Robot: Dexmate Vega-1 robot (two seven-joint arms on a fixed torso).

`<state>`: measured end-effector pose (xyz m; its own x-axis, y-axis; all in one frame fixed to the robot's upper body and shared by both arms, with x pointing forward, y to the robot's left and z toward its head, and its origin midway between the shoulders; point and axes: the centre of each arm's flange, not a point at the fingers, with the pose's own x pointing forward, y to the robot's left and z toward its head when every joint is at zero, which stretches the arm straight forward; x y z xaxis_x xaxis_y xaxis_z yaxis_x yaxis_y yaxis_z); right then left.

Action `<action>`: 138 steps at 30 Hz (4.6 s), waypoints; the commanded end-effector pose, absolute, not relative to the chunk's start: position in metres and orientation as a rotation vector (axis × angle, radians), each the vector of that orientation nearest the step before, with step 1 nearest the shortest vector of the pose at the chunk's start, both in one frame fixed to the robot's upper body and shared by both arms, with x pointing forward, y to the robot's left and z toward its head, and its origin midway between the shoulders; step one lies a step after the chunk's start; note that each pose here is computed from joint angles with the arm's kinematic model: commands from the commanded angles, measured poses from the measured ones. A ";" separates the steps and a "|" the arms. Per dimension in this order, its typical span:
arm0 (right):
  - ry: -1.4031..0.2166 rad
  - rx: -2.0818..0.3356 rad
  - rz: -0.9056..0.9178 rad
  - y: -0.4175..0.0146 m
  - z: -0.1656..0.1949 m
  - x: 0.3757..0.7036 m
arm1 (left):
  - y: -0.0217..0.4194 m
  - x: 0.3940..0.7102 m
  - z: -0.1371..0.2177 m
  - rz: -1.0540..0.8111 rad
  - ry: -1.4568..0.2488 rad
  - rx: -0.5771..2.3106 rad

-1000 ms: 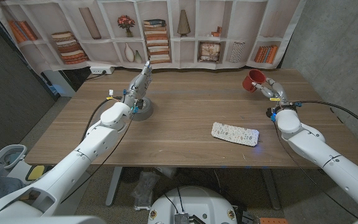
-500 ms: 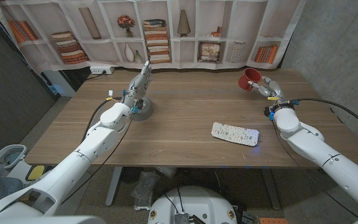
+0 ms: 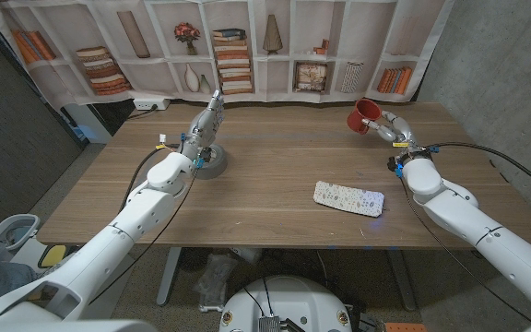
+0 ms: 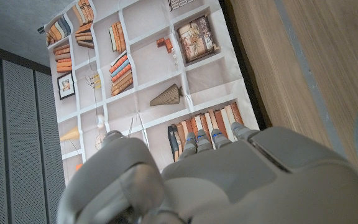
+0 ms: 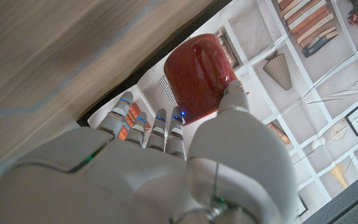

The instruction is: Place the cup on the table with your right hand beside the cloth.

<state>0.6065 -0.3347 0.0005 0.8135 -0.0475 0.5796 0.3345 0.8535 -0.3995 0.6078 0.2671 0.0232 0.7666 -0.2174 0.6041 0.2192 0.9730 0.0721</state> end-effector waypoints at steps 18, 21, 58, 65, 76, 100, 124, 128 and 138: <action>-0.595 -0.620 -0.149 -0.311 0.010 0.606 | 0.269 0.601 0.018 -0.228 -0.655 0.002; -0.596 -0.626 -0.142 -0.309 0.012 0.606 | 0.269 0.600 0.019 -0.227 -0.658 0.002; -0.563 -0.696 -0.080 -0.284 0.007 0.619 | 0.280 0.602 0.010 -0.212 -0.663 -0.023; -0.551 -0.717 -0.075 -0.280 0.006 0.620 | 0.282 0.604 0.010 -0.211 -0.660 -0.024; -0.536 -0.718 -0.077 -0.278 0.001 0.622 | 0.283 0.612 0.013 -0.222 -0.657 -0.019; -0.526 -0.754 -0.088 -0.270 -0.005 0.629 | 0.286 0.615 0.017 -0.212 -0.647 -0.006; -0.471 -0.826 -0.116 -0.269 -0.013 0.639 | 0.293 0.610 0.015 -0.202 -0.650 -0.009; -0.459 -0.824 -0.112 -0.269 -0.014 0.641 | 0.293 0.609 0.016 -0.201 -0.652 -0.008; -0.433 -0.832 -0.106 -0.271 -0.016 0.645 | 0.293 0.609 0.015 -0.202 -0.647 -0.005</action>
